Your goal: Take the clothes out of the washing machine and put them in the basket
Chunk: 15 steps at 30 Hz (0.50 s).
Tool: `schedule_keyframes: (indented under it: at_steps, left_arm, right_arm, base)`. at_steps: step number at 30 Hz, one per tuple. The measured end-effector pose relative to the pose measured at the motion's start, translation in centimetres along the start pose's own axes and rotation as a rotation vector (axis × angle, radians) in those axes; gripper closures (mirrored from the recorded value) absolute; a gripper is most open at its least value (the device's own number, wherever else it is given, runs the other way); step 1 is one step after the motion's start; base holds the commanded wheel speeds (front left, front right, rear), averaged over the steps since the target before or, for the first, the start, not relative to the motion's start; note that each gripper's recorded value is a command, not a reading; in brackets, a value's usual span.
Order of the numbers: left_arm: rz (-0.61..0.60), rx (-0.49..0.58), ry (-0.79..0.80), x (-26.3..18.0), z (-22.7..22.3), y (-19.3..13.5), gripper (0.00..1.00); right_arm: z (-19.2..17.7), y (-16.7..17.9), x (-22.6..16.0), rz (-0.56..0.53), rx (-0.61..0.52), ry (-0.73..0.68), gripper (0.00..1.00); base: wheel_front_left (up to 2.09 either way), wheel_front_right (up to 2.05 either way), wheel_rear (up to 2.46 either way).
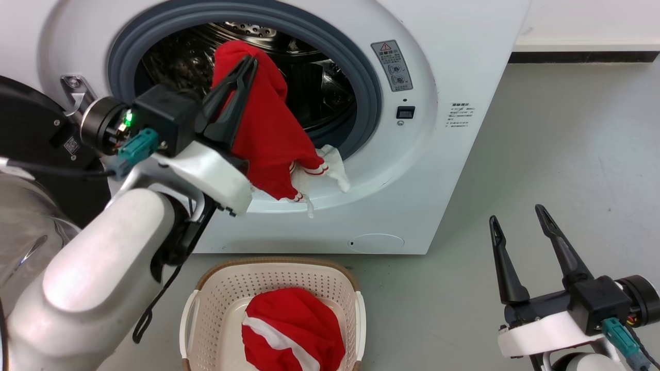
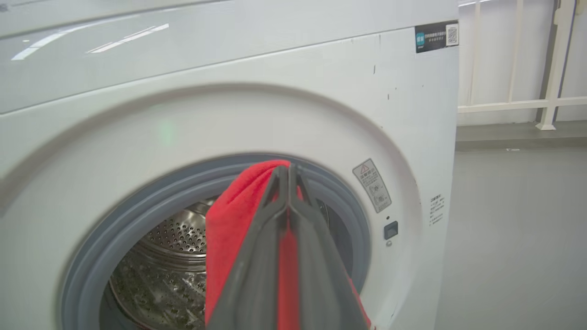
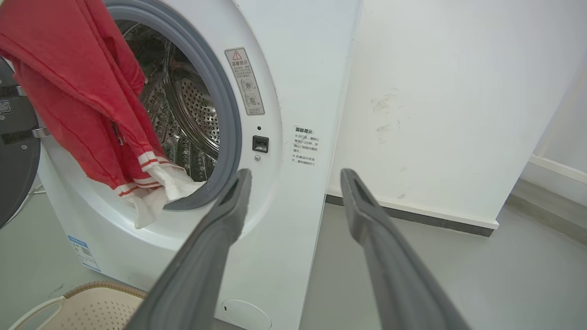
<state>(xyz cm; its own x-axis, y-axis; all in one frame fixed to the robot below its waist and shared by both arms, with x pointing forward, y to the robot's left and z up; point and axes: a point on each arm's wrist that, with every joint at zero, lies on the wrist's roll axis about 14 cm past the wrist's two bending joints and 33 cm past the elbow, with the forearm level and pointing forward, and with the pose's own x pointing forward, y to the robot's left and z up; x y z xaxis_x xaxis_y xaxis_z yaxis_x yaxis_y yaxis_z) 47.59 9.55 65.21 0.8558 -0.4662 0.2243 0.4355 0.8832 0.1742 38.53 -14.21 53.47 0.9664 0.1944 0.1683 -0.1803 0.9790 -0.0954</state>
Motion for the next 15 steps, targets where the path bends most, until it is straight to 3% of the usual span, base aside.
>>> schedule_keyframes:
  at_steps: [8, 15]
  left_arm:
    - [-0.006, -0.004, -0.012, -2.5, 0.6, -1.5, 1.0]
    - [-0.013, -0.075, 0.114, -5.1, -3.6, -3.3, 1.0]
  right_arm:
    - [-0.1, -0.1, -0.1, -0.003, 0.007, 0.003, 0.0]
    - [-0.7, 0.1, 0.1, 0.002, 0.011, 0.017, 0.0]
  base:
    - [0.0, 0.0, 0.0]
    - [0.0, 0.0, 0.0]
